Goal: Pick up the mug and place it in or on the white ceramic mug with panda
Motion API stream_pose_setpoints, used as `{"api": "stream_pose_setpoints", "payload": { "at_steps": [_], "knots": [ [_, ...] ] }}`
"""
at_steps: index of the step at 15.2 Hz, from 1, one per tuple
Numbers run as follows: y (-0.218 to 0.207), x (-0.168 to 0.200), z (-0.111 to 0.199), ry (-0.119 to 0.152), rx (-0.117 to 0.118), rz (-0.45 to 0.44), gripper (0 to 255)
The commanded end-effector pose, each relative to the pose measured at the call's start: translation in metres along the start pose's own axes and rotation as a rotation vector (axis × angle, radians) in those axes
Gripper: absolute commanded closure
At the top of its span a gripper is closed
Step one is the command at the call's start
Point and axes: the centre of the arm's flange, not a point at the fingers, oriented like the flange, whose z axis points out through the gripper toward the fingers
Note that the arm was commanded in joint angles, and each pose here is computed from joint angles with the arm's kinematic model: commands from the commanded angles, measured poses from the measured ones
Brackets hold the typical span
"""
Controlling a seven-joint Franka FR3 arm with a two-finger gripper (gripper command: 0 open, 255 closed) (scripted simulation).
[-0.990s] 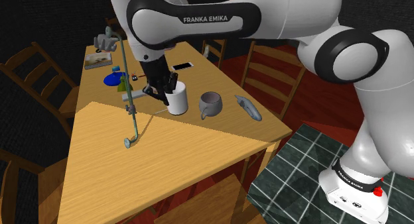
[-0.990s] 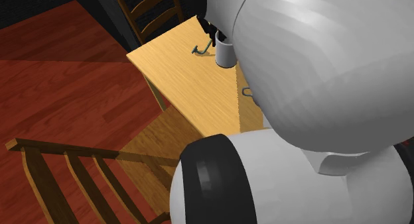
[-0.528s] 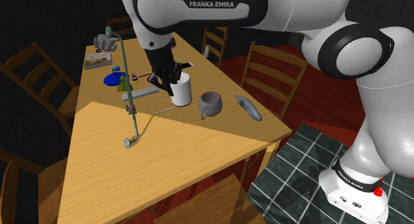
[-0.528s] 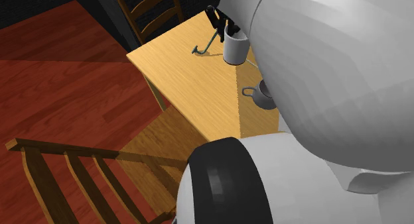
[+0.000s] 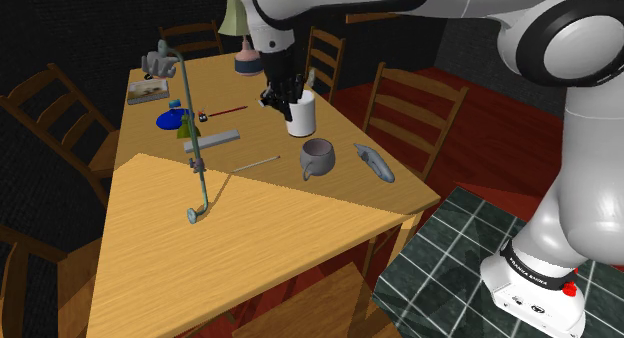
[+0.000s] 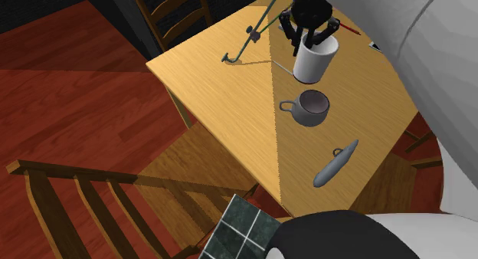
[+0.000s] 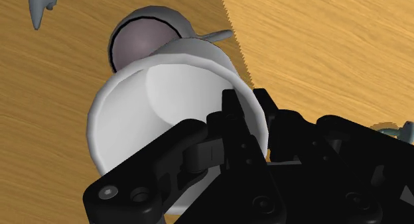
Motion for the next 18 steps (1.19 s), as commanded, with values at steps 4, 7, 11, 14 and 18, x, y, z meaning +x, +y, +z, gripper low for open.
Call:
{"api": "stream_pose_setpoints", "payload": {
  "at_steps": [4,7,11,14,18],
  "knots": [
    [0.041,-0.005,0.007,0.0,0.0,-0.001,255],
    [0.04,-0.003,0.023,0.0,0.0,-0.001,255],
    [0.039,-0.001,0.044,0.0,0.0,-0.001,255],
    [0.038,0.001,0.059,0.0,0.0,-0.001,255],
    [0.037,0.003,0.08,0.0,0.0,-0.001,255]
  ]
}}
